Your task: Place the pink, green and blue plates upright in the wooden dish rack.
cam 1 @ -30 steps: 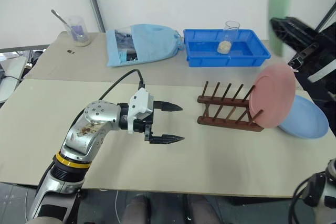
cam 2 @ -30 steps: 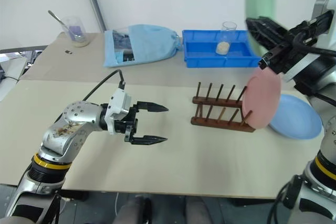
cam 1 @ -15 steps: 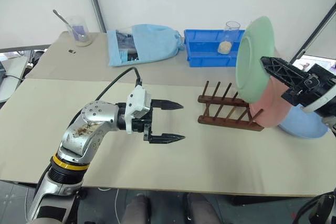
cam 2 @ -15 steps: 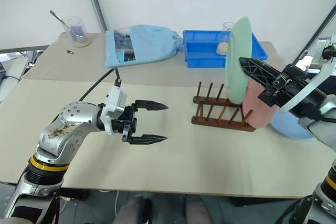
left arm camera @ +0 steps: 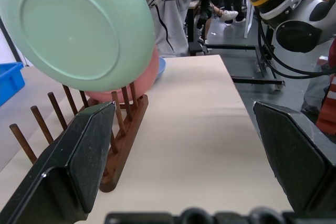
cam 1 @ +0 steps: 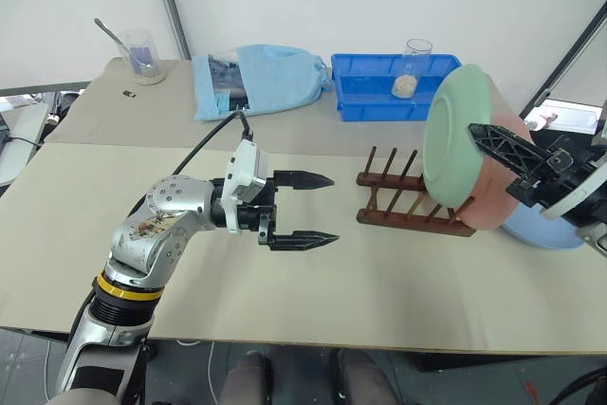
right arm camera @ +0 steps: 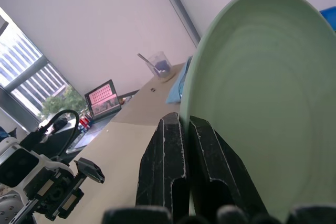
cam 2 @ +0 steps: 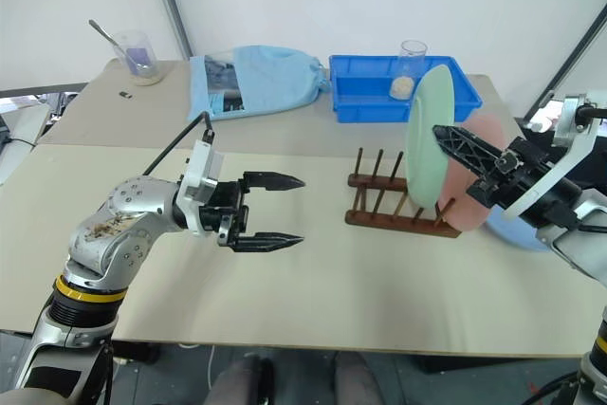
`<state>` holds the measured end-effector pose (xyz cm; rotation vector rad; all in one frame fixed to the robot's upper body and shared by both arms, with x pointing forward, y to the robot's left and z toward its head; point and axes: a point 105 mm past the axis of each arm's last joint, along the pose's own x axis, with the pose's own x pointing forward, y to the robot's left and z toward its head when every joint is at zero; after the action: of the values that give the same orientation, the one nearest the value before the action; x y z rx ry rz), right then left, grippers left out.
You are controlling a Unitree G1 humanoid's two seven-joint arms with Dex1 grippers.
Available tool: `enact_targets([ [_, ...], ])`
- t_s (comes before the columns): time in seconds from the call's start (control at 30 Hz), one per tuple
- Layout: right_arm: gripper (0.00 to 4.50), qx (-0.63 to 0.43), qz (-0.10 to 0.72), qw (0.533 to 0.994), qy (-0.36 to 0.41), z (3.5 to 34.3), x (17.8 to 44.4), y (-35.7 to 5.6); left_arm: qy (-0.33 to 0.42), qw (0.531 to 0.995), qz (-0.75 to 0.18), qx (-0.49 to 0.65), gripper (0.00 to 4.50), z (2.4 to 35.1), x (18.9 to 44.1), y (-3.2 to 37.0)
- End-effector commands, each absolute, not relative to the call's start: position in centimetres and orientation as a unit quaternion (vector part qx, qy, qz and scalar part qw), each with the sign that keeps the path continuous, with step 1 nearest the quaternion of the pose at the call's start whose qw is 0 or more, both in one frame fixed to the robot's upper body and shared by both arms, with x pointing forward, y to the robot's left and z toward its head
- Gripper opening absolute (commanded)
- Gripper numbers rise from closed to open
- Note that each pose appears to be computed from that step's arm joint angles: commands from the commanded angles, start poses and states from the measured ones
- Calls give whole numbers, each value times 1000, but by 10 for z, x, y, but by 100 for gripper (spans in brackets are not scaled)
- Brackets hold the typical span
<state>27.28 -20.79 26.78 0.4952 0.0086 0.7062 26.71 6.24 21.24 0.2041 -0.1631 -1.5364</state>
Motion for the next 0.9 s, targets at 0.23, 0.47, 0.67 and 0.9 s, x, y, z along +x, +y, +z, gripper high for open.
enact_targets([
  [0.23,9,251,332,910,2,273,289,-217,-102,713,-687,98,450,226,265,64],
  [0.47,106,238,317,918,24,267,299,-220,-103,716,-683,98,450,226,264,64],
  [0.67,314,201,305,931,0,278,305,-220,-105,716,-683,98,450,226,265,63],
  [0.9,448,113,292,948,-59,320,301,-232,-99,713,-688,93,450,224,264,60],
])
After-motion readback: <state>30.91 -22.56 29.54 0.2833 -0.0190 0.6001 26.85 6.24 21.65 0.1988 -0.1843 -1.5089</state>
